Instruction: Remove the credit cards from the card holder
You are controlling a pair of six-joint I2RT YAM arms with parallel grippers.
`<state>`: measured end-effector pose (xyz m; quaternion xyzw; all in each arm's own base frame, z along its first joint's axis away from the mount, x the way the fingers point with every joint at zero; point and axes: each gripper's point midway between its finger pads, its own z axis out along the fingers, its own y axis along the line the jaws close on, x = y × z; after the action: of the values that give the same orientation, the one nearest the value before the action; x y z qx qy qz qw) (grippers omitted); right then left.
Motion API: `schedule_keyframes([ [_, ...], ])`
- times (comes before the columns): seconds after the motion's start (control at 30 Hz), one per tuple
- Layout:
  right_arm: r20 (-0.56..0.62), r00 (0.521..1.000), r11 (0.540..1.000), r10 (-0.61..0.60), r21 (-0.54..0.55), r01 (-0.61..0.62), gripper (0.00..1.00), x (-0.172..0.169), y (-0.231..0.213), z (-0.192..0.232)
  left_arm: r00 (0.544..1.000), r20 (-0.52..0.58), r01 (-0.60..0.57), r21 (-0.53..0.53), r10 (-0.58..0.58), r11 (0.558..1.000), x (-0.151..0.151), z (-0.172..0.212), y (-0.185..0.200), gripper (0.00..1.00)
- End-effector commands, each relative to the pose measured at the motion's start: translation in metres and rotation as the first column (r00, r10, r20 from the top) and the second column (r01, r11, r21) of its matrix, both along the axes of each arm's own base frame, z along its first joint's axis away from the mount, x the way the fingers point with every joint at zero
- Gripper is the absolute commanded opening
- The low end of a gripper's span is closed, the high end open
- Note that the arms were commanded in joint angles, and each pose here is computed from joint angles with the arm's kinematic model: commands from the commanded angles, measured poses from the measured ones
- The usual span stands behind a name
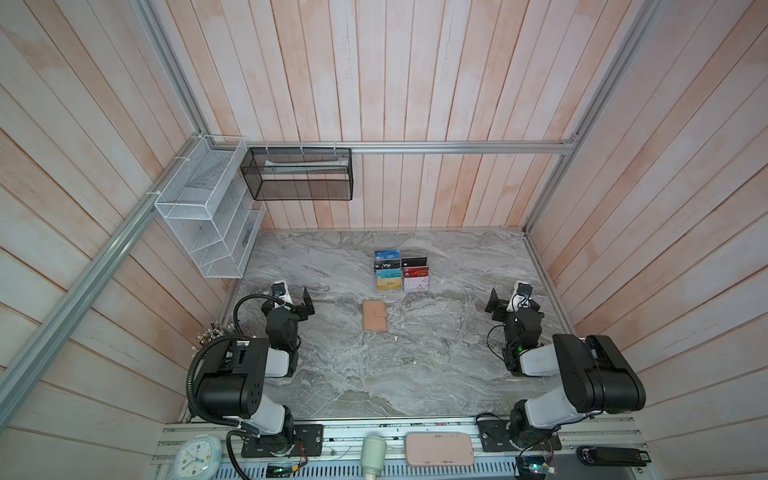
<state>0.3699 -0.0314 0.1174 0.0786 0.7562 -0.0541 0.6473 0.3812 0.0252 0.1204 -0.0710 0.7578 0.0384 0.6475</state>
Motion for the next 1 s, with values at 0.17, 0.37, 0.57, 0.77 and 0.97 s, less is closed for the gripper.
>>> schedule_keyframes([
  [0.17,0.025,1.000,1.000,-0.011,0.003,0.011,0.98,0.003,-0.003,0.009,1.000,0.030,-0.004,0.013,0.004,1.000,0.003,0.009,0.000,1.00],
  [0.37,0.026,1.000,1.000,-0.011,0.003,0.011,0.98,0.003,-0.002,0.009,1.000,0.028,-0.004,0.014,0.004,1.000,0.004,0.009,0.000,1.00],
  [0.57,0.026,1.000,1.000,-0.011,0.004,0.010,0.98,0.003,-0.002,0.009,1.000,0.029,-0.003,0.014,0.003,1.000,0.003,0.009,0.000,1.00],
  [0.77,0.043,0.999,1.000,-0.022,0.000,0.022,0.98,0.001,-0.004,0.015,0.999,0.038,0.007,0.019,-0.008,1.000,0.004,0.013,-0.002,1.00],
  [0.97,0.006,0.997,0.997,-0.076,0.022,0.076,0.98,0.000,-0.012,0.028,0.988,-0.142,-0.058,0.016,0.060,0.998,0.020,0.020,-0.009,1.00],
])
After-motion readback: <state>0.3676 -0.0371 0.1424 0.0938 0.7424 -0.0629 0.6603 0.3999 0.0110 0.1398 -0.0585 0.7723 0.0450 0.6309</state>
